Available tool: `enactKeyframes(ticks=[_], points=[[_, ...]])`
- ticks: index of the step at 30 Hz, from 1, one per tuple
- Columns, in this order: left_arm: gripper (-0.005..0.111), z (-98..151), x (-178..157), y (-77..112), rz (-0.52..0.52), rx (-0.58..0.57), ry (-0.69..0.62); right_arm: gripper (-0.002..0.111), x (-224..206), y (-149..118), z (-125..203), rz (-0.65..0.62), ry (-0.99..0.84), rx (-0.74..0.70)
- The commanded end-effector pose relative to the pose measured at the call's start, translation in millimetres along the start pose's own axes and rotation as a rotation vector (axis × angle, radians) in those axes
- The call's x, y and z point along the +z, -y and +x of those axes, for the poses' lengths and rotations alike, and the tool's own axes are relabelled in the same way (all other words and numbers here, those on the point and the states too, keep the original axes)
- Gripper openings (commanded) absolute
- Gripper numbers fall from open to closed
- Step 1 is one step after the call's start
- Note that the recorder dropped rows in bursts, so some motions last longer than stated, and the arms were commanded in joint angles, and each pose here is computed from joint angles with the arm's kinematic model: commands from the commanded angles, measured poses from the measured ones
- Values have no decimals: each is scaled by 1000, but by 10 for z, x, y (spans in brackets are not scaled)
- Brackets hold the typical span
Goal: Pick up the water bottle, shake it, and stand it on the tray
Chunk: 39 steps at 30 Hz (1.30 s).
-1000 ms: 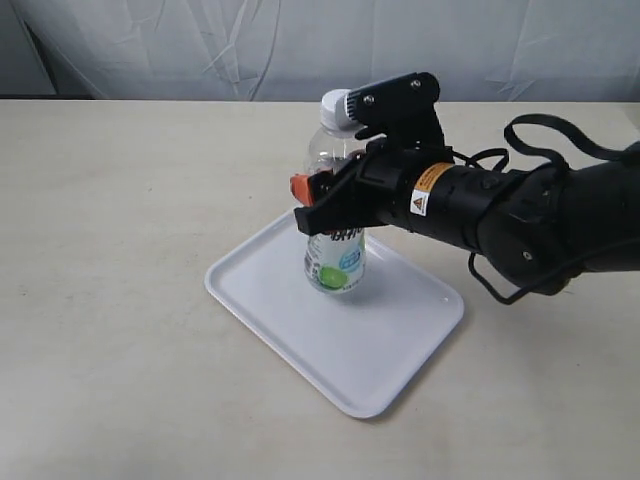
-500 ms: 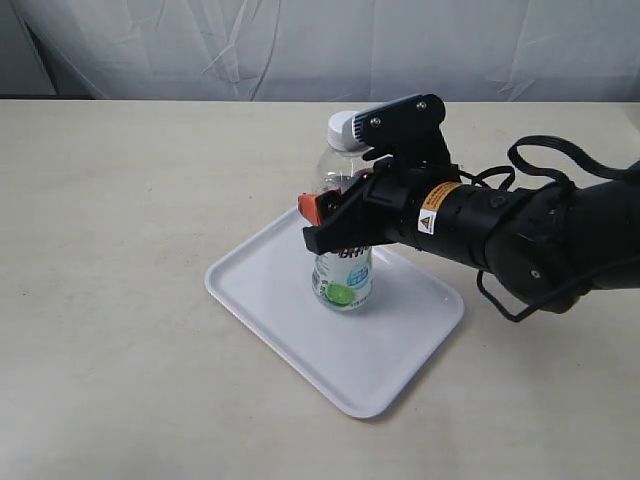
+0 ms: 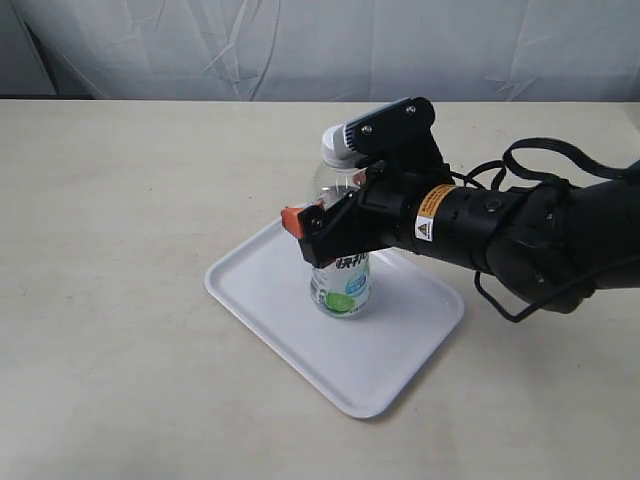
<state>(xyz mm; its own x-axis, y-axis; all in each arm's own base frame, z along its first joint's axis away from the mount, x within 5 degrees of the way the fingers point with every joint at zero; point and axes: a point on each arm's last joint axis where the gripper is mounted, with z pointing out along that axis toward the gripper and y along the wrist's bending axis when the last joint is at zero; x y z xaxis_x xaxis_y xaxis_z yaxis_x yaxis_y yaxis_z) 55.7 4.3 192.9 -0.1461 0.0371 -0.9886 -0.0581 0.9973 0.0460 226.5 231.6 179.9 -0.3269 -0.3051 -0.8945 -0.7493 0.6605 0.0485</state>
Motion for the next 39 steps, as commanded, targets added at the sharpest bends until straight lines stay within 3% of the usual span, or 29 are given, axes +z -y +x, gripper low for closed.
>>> enactKeyframes(ticks=[1,14,19,22,25,28,29,39], points=[[0,1,-2,-1,-2,-7,7,95,-2,-1,-34,-6,25,-9],[0,1,-2,-1,-2,-7,7,95,-536,-57,-613,-5,272,-61],[0,1,-2,-1,-2,-7,7,94,-790,-32,-866,52,200,-67],[0,1,-2,-1,-2,-7,7,78,-996,-32,-1060,74,219,-69],[0,1,-2,-1,-2,-7,7,47,-1229,-43,-1218,89,261,-71],[0,1,-2,-1,-2,-7,7,6,-1457,-57,-1281,98,297,-71],[0,1,-2,-1,-2,-7,7,1,-1523,-60,-1293,101,304,-71],[0,1,-2,-1,-2,-7,7,2,-1967,-63,-1023,138,236,-55]])
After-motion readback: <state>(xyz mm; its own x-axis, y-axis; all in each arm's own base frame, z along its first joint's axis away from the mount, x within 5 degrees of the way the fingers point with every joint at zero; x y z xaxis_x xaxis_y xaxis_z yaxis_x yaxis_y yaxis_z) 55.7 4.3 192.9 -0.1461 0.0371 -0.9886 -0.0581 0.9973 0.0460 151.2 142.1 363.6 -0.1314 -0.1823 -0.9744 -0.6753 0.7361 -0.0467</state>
